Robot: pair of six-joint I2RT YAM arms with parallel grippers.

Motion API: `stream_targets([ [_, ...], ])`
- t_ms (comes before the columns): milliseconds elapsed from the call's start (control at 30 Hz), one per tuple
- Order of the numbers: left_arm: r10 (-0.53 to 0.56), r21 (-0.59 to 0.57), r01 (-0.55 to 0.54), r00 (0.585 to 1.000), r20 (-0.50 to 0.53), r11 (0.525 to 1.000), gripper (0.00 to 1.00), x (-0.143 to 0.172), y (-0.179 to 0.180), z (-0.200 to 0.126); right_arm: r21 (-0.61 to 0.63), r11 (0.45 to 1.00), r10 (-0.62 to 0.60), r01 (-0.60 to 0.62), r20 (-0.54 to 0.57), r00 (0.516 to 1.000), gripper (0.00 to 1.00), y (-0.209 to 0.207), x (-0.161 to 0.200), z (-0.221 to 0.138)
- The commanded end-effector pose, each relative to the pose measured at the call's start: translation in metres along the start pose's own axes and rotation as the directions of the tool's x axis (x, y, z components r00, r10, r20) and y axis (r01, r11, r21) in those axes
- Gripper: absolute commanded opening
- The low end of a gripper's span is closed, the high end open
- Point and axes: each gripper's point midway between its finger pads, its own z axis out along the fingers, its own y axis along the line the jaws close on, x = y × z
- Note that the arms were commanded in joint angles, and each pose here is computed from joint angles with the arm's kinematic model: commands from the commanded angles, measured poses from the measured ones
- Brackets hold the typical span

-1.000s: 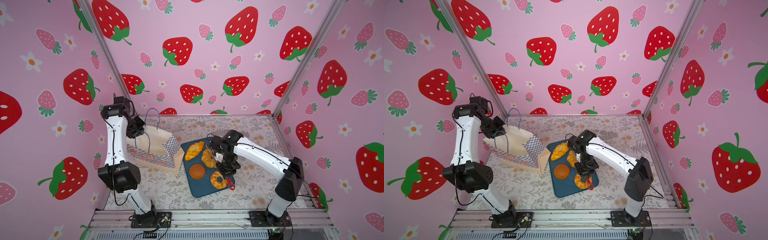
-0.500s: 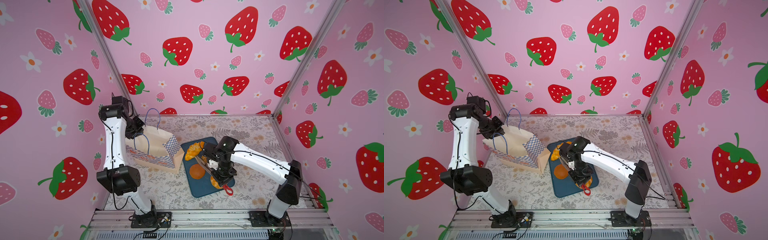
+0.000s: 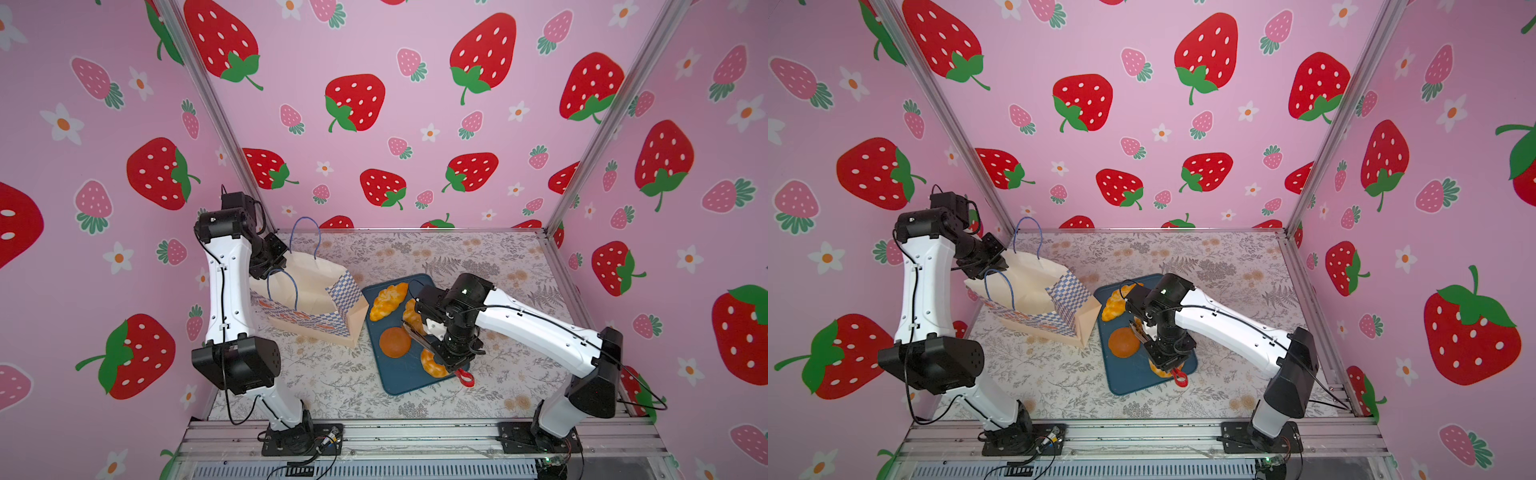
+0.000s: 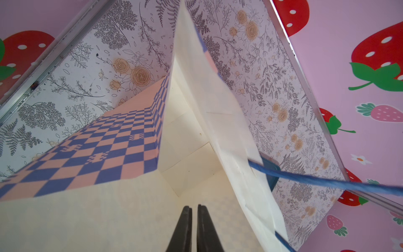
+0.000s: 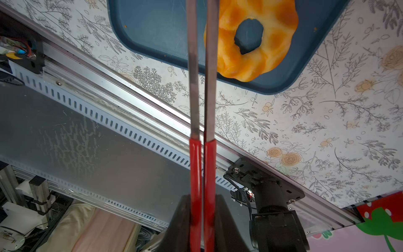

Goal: Pack bread into a paper bag
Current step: Pick up the fake bread from the plate.

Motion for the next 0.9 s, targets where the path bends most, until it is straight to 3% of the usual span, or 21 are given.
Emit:
stream_targets([
  [0,-0.005,-0.015,0.005,1.000,-0.001,1.000,0.13,0.006,0.006,-0.006,-0.030,0.999,-0.015,0.016,0.038,0.999,0.26,0.005,0.009,-0.012],
  [333,-0.010,-0.016,0.010,1.000,0.004,1.000,0.13,0.009,0.008,-0.010,-0.062,0.997,-0.034,0.037,0.054,0.998,0.35,0.011,0.006,-0.010],
  [600,-0.009,-0.018,0.009,1.000,0.011,1.000,0.13,0.011,0.010,-0.014,-0.207,0.976,-0.051,0.063,0.063,0.997,0.34,0.037,0.004,-0.011],
  [867,-0.015,-0.011,0.015,1.000,0.011,1.000,0.13,0.012,0.009,-0.016,-0.205,0.977,-0.030,0.050,0.101,0.994,0.32,0.032,0.005,-0.015],
])
